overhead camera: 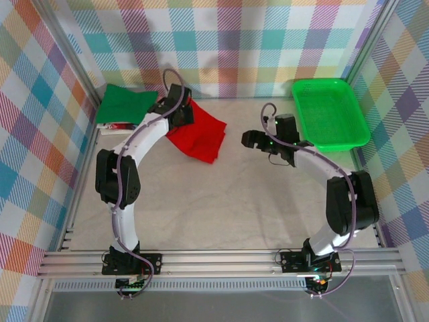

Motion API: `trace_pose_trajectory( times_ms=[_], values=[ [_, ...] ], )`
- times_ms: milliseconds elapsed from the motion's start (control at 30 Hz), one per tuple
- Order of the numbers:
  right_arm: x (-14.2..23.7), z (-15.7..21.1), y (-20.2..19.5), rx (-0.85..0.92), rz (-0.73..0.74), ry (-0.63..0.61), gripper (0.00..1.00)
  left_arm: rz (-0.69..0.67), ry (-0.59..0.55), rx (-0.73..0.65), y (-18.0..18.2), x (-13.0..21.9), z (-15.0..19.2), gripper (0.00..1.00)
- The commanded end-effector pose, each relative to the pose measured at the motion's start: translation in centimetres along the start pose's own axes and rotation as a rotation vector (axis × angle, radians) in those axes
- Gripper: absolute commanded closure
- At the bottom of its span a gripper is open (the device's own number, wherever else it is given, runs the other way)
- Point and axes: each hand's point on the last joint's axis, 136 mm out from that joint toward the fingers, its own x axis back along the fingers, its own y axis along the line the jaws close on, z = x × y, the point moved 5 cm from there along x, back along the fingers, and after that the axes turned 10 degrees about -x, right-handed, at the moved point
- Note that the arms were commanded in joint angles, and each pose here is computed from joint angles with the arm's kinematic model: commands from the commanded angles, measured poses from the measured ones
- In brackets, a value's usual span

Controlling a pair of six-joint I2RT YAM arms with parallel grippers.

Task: Fold and stack the t-shirts

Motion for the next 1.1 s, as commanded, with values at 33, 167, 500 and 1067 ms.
trace_pose_trajectory(
  times_ms=[33,167,500,1067],
  values=[
    [-0.4,-0.9,2.6,0.035,-0.131,0.034,0.17,-0.105,-0.042,-0.16,1.9,0.1,-3.2,1.0],
    [-0.6,-0.9,3.5,0.03,-0.155,0.042,0.15,-0.122,-0.082,-0.199,3.9,0.0,-5.6,1.0],
    [-0.9,0.2,7.6,0.054,-0.385,0.163,0.0,-0.009,-0.169,-0.222,9.0,-1.3,-8.4,1.0],
    [-1.3,0.6,7.2,-0.02,-0.375,0.186,0.0,0.059,-0.258,-0.134,17.5,-0.2,-11.9,1.0]
  ],
)
